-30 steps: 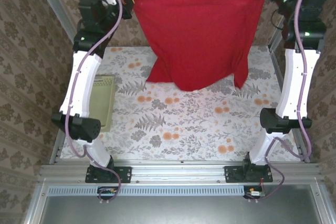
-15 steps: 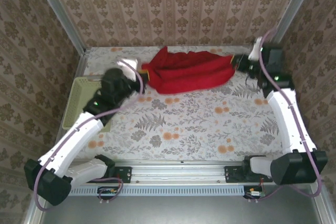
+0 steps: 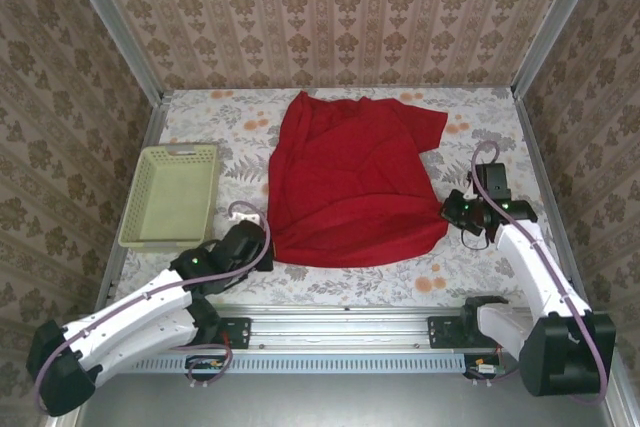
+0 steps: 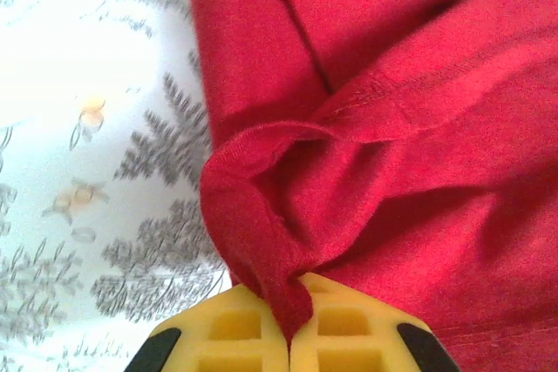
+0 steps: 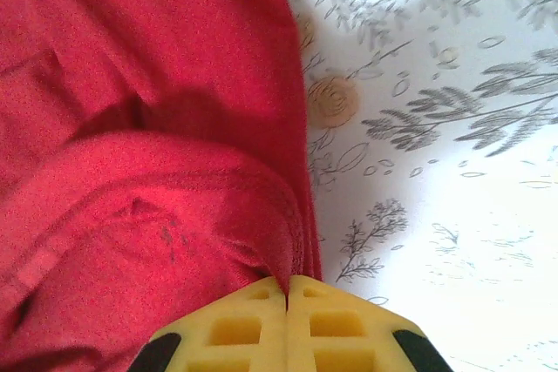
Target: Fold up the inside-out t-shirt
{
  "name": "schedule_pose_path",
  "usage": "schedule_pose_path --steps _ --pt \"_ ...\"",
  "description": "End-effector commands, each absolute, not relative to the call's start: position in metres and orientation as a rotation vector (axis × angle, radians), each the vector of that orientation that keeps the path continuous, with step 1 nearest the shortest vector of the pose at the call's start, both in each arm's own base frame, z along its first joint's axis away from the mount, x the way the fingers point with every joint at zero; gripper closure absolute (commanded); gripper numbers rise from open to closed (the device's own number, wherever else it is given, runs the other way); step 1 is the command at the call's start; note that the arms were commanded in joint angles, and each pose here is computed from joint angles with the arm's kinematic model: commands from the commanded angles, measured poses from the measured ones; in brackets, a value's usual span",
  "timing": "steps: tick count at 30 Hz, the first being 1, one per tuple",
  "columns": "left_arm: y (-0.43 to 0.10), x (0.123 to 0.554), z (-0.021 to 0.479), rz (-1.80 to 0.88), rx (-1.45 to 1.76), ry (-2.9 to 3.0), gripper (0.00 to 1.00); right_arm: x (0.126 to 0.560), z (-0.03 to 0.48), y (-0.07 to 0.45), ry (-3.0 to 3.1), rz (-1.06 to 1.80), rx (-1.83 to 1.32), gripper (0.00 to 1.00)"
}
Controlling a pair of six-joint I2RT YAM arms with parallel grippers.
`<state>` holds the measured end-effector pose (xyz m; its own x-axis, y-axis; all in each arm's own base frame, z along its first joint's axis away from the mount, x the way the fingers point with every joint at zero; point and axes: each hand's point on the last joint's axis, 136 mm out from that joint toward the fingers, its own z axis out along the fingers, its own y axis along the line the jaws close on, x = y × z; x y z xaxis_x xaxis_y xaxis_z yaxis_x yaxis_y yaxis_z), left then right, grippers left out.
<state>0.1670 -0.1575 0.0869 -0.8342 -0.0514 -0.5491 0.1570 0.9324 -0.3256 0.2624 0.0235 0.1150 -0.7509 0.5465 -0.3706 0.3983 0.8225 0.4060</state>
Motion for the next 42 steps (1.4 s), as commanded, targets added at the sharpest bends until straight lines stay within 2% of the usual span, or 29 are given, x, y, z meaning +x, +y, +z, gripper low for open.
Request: schedule_pose_path --steps 1,3,6,9,11,15,16,18,25,28,31,37,42 --pt "-0.138 0.160 0.078 -0.382 -0.043 2.567 0.83 0.245 0.101 0.011 2.539 0.319 0.830 0.97" --pt "-0.138 0.163 0.091 -0.348 0.007 2.547 0.69 0.243 0.098 0.010 2.542 0.312 0.839 0.94" --pt "-0.148 0.175 0.125 -0.344 0.118 2.473 0.54 0.242 0.101 0.003 2.535 0.263 0.838 0.94" --pt "-0.176 0.186 0.153 -0.380 0.285 2.418 0.43 0.246 0.110 0.003 2.526 0.261 0.805 0.91" --pt "-0.209 0.192 0.162 -0.406 0.454 2.388 0.36 0.246 0.114 0.003 2.528 0.255 0.788 0.82" --pt "-0.266 0.202 0.152 -0.354 0.735 2.391 0.26 0.243 0.114 0.002 2.534 0.239 0.787 0.56" --pt "-0.278 0.204 0.147 -0.329 0.802 2.395 0.24 0.241 0.114 0.002 2.536 0.240 0.788 0.51" --pt "-0.297 0.209 0.135 -0.288 0.909 2.390 0.18 0.239 0.117 0.004 2.530 0.257 0.777 0.48" --pt "-0.323 0.223 0.082 -0.130 1.116 2.481 0.10 0.233 0.124 0.038 2.529 0.375 0.643 0.42" --pt "-0.317 0.233 0.065 -0.050 1.099 2.519 0.12 0.232 0.118 0.055 2.532 0.424 0.596 0.42" --pt "-0.311 0.243 0.058 -0.036 1.056 2.529 0.22 0.231 0.110 0.065 2.529 0.465 0.575 0.42" --pt "-0.304 0.247 0.042 -0.089 1.025 2.590 0.35 0.231 0.103 0.077 2.502 0.523 0.566 0.40" --pt "-0.307 0.248 0.038 -0.139 1.003 2.598 0.54 0.229 0.098 0.079 2.489 0.524 0.585 0.39"
